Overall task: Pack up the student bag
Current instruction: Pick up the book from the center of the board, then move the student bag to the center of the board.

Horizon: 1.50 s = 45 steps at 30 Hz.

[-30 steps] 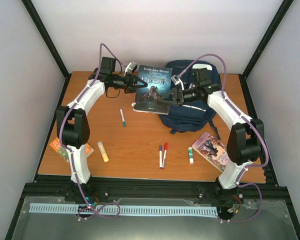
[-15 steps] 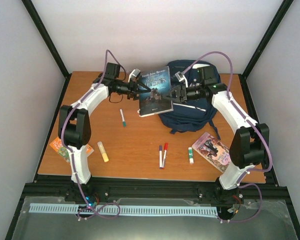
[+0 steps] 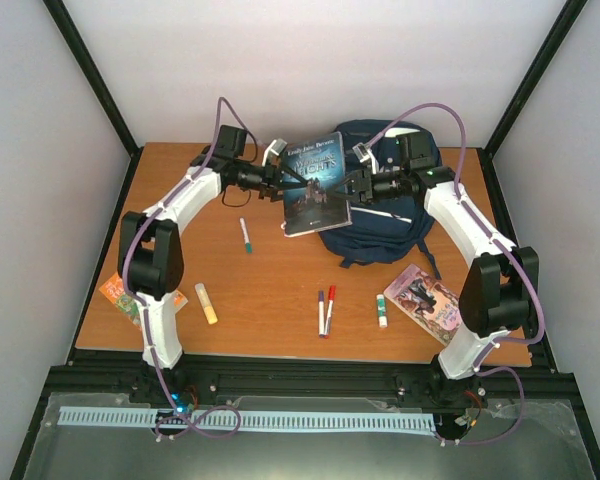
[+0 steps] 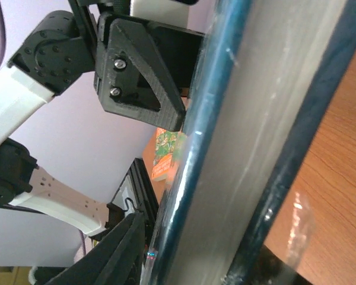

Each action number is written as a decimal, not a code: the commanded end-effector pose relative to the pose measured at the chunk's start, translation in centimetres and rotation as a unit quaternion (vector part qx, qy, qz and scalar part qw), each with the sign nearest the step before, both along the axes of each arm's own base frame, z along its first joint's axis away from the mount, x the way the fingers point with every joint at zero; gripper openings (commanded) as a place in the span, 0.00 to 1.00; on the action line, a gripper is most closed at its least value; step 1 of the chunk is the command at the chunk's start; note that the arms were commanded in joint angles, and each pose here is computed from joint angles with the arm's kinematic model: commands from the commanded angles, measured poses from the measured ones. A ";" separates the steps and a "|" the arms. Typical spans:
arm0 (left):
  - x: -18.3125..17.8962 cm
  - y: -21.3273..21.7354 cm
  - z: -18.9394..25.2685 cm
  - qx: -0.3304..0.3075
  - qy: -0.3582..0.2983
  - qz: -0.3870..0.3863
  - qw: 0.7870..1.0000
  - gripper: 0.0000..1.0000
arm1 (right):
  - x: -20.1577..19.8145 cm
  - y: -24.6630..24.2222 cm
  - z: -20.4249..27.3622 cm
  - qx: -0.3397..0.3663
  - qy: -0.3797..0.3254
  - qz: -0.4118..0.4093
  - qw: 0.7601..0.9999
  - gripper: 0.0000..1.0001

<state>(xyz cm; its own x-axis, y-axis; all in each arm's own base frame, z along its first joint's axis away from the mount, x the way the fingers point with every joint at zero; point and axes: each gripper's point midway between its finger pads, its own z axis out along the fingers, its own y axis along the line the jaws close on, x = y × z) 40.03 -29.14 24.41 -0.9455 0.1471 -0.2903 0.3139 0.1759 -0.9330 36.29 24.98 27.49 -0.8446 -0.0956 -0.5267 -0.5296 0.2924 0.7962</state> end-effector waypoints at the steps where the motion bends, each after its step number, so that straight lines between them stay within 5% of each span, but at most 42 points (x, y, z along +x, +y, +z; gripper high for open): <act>1: -1.0 -0.6 5.5 -0.015 -0.099 -0.008 0.995 0.56 | 0.3 0.1 1.3 0.007 -0.032 -0.001 0.999 0.31; 9: -1.0 -0.6 5.4 0.013 -0.122 0.007 0.992 0.56 | 1.6 -1.8 0.5 -0.026 -0.038 -0.050 0.998 0.03; 16: 0.9 0.3 2.4 0.083 -0.105 0.060 0.989 0.68 | 3.1 -9.5 2.5 -0.026 -0.058 -0.140 0.988 0.03; 22: 4.3 1.8 -2.9 0.198 -0.086 0.139 0.966 0.66 | 1.9 -19.1 2.7 -0.071 -0.082 -0.252 0.962 0.03; 27: 5.8 0.8 -6.4 0.227 -0.057 0.148 0.961 0.61 | 0.0 -24.5 2.5 -0.141 -0.107 -0.313 0.933 0.03; 32: 7.5 -1.3 -9.4 0.217 -0.031 0.134 0.966 0.56 | -2.0 -26.3 2.0 -0.192 -0.117 -0.319 0.921 0.03; 36: 9.5 -2.6 -12.3 0.222 -0.024 0.134 0.966 0.57 | -3.3 -28.8 0.3 -0.293 -0.110 -0.346 0.884 0.03; 45: 13.5 -2.5 -17.8 0.274 -0.040 0.165 0.947 0.55 | -5.7 -28.4 -1.6 -0.328 -0.075 -0.311 0.889 0.03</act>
